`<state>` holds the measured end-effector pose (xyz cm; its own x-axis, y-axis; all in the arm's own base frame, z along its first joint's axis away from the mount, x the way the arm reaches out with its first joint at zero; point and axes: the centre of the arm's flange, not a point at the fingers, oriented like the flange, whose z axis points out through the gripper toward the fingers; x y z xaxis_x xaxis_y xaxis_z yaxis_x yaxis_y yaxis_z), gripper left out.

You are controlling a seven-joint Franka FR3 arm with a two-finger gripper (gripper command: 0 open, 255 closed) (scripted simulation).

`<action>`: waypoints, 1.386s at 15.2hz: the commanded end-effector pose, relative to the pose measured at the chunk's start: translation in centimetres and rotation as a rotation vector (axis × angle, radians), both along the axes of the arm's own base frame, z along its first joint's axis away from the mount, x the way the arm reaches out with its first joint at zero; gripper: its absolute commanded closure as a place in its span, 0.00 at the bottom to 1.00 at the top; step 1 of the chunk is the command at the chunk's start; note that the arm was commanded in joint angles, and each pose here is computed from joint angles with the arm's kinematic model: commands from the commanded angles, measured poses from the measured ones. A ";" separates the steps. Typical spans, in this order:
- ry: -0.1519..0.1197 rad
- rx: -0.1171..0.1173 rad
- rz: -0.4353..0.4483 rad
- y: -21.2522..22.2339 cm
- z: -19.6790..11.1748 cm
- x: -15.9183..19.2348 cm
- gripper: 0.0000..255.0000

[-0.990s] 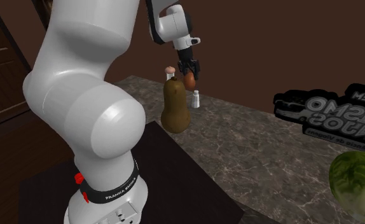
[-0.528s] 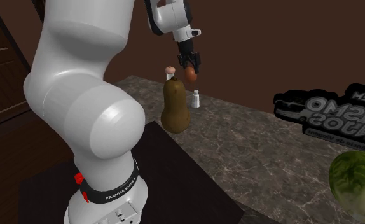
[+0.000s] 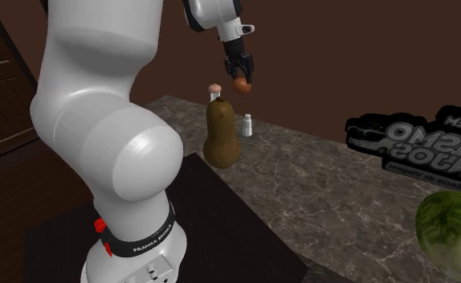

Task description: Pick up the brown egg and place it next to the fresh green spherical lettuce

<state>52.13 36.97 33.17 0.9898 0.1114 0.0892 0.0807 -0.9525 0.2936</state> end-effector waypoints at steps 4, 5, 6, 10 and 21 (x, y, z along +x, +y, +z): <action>0.000 0.000 0.000 -5.3 0.5 -0.1 1.00; 0.000 0.000 0.000 -6.6 0.5 -0.1 1.00; 0.000 0.000 0.000 -7.9 0.5 -0.1 1.00; 0.000 0.000 0.000 -13.2 0.5 -0.1 1.00; 0.000 0.000 0.000 -27.7 0.5 -0.2 1.00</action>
